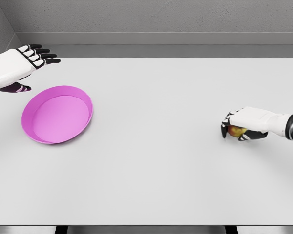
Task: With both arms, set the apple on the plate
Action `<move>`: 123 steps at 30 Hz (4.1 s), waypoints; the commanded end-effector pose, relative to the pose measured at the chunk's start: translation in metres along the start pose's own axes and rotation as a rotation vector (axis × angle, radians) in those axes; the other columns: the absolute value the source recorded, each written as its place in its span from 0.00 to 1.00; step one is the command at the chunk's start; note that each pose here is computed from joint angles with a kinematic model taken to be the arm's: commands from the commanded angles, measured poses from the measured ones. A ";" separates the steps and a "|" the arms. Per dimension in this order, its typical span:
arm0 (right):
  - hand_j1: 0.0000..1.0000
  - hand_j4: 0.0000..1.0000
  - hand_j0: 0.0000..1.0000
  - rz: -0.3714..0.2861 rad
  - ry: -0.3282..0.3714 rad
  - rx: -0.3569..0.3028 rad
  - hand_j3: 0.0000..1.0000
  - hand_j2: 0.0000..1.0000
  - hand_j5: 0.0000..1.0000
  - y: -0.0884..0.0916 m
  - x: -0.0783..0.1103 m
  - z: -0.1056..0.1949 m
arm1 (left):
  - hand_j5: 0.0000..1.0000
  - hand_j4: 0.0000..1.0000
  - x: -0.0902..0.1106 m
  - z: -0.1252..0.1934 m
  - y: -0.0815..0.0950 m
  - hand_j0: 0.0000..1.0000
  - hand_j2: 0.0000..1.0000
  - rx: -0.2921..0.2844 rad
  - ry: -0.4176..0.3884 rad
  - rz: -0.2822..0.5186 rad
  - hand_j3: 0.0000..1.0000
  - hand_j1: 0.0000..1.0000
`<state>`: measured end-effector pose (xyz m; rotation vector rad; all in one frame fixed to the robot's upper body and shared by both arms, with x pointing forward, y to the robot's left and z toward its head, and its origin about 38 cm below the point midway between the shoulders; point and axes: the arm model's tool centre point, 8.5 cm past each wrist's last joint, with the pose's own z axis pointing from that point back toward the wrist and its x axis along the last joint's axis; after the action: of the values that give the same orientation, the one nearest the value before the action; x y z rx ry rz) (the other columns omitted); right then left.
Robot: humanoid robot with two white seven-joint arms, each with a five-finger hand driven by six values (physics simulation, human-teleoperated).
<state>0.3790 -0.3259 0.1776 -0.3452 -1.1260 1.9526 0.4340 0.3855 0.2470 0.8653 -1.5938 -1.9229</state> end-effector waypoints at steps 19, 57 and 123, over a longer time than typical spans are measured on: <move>0.40 0.40 0.40 0.051 -0.095 -0.091 0.40 0.40 0.40 -0.035 0.032 -0.015 | 1.00 1.00 -0.002 0.001 0.002 1.00 1.00 0.006 0.006 0.000 1.00 1.00; 0.40 0.40 0.40 0.055 -0.443 -0.196 0.40 0.40 0.40 -0.079 0.151 -0.101 | 1.00 1.00 -0.003 0.003 0.004 1.00 1.00 0.007 0.009 -0.001 1.00 1.00; 1.00 1.00 1.00 0.089 -0.006 -0.321 1.00 1.00 1.00 -0.087 -0.001 0.057 | 1.00 1.00 0.193 -0.097 -0.030 1.00 1.00 -0.220 -0.576 -0.062 1.00 1.00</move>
<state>0.3922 -0.3378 0.2795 -0.5698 -1.4527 1.8515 0.3767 0.1927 0.1790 0.2935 -1.6195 -2.4753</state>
